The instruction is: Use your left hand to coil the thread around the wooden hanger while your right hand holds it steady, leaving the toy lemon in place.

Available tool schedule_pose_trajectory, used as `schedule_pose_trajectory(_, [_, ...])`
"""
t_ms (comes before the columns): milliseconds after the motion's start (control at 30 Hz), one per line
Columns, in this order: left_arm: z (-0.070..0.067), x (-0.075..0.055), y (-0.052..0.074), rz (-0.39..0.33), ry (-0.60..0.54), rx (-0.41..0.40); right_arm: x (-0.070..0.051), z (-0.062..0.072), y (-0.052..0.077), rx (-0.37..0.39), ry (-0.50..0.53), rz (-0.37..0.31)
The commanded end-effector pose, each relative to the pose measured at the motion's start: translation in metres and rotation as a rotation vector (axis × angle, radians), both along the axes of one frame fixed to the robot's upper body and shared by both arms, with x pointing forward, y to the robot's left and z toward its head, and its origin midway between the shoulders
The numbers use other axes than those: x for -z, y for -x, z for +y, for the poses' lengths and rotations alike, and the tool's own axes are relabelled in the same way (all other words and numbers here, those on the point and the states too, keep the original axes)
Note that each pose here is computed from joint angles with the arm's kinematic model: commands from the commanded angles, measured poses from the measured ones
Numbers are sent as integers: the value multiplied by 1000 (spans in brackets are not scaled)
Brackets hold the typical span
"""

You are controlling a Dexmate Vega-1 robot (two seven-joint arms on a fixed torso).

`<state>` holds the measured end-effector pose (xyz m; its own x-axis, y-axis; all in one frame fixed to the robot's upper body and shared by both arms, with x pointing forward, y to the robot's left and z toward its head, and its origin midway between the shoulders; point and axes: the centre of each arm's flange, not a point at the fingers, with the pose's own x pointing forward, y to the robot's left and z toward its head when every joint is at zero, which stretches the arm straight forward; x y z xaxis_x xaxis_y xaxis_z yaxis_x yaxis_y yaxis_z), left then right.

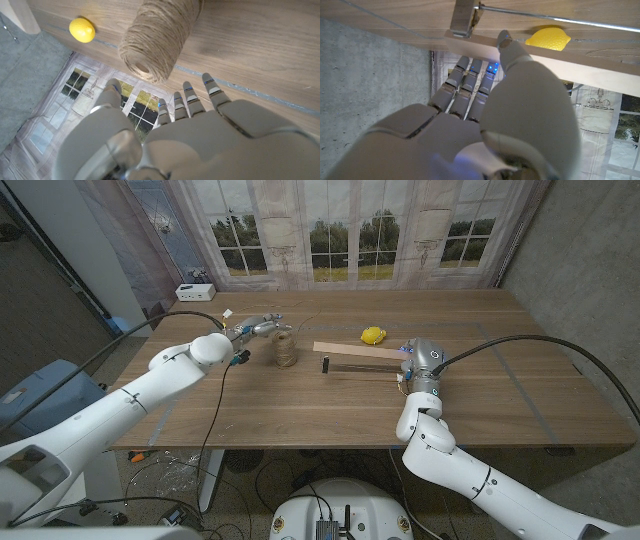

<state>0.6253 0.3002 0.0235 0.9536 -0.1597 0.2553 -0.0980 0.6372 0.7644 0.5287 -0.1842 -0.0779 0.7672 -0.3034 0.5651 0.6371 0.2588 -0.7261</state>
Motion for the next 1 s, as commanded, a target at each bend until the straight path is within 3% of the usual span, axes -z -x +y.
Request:
schedule_pose_trajectory(33, [-49, -26, 21, -45, -239, -39, 4, -6, 3, -11, -26, -26])
schedule_pose_trajectory(467, [-69, -33, 27, 22, -413, -128, 4, -13, 4, -18, -26, -27])
schedule_pose_trajectory(700, [-76, -33, 26, 60, -474, -154, 5, -15, 5, -18, -26, -26])
schedule_pose_trajectory(1000, [-82, -33, 27, 82, -570, -246, 5, -16, 6, -22, -21, -26])
